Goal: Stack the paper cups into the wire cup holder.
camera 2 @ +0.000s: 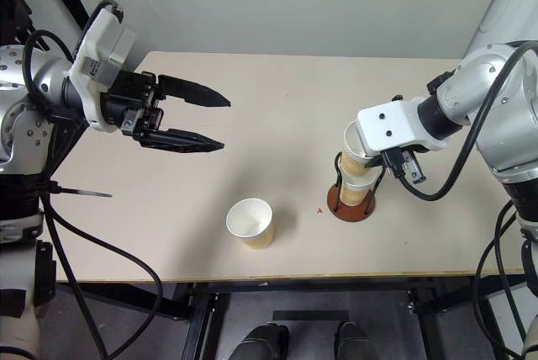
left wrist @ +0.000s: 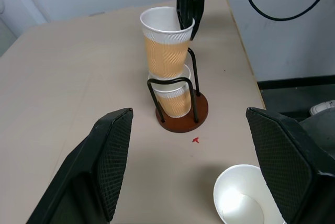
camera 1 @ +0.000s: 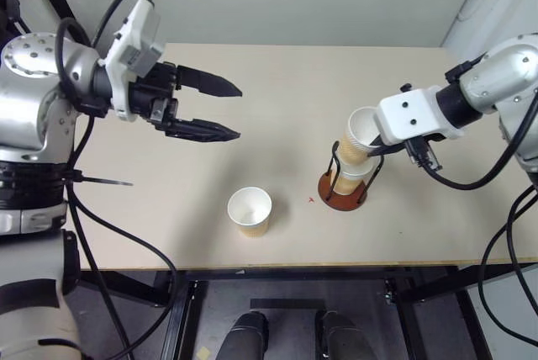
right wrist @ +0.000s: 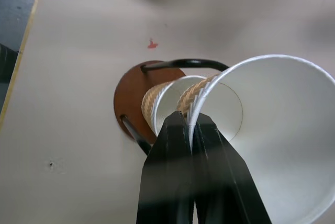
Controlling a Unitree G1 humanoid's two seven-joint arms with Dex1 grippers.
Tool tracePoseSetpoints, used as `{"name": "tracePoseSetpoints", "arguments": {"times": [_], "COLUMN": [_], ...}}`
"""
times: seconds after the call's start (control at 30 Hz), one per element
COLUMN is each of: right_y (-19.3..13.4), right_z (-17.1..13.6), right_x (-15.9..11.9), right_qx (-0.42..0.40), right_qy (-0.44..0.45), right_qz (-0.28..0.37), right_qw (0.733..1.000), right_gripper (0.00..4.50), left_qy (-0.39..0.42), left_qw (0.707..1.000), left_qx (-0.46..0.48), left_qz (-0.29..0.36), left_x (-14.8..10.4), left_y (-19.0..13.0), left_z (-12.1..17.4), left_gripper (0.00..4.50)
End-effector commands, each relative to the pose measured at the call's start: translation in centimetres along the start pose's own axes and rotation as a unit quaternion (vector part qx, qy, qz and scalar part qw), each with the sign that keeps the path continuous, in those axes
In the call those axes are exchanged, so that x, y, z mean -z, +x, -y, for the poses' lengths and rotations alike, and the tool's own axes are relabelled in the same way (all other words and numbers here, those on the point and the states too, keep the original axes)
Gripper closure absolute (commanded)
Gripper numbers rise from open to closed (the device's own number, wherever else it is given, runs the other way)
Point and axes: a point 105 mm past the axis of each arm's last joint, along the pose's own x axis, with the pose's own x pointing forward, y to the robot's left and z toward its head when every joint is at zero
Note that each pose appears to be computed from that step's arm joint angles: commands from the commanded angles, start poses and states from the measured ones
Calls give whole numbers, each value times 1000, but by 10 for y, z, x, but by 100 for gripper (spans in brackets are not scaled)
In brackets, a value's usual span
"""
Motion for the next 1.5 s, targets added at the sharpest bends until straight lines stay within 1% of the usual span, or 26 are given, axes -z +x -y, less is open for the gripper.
{"name": "tracePoseSetpoints", "arguments": {"times": [0.03,0.3,0.4,0.43,0.5,0.6,0.77,0.93,1.0,1.13,1.2,1.23,1.27,1.4,1.5], "right_y": [-1,6,8,9,9,7,-3,-13,-17,-29,-37,-40,-41,-44,-47], "right_z": [1,-3,4,6,9,14,26,29,27,17,13,12,12,13,5], "right_x": [2,7,4,3,1,0,-3,-8,-13,-36,-48,-52,-55,-63,-77], "right_qx": [0,-15,4,7,18,30,70,85,86,72,69,69,72,78,59], "right_qy": [-10,-18,-20,-20,-18,-16,0,9,13,30,35,36,37,45,57], "right_qz": [-12,-24,-16,-13,-8,-5,11,28,39,99,124,131,136,154,193], "right_qw": [1000,999,1000,1000,1000,999,997,996,995,992,989,988,987,984,978], "right_gripper": [445,445,387,358,282,188,188,188,188,188,188,188,188,188,188], "left_qy": [23,23,23,23,23,23,23,22,20,25,44,50,51,50,51], "left_qw": [1000,1000,1000,1000,1000,1000,1000,1000,1000,998,992,987,985,984,981], "left_qx": [-11,-14,-13,-13,-13,-13,-13,-10,-3,21,41,53,63,88,114], "left_qz": [4,3,4,4,4,4,7,6,-1,-46,-114,-140,-152,-150,-151], "left_x": [-12,-12,-12,-12,-12,-12,-13,-14,-12,2,23,31,36,37,40], "left_y": [-8,-9,-8,-9,-8,-9,-9,-9,-8,-7,-8,-9,-9,-5,0], "left_z": [2,2,2,2,2,1,1,2,6,25,37,43,47,53,61], "left_gripper": [78,78,78,78,78,78,78,78,78,78,78,78,78,78,78]}}
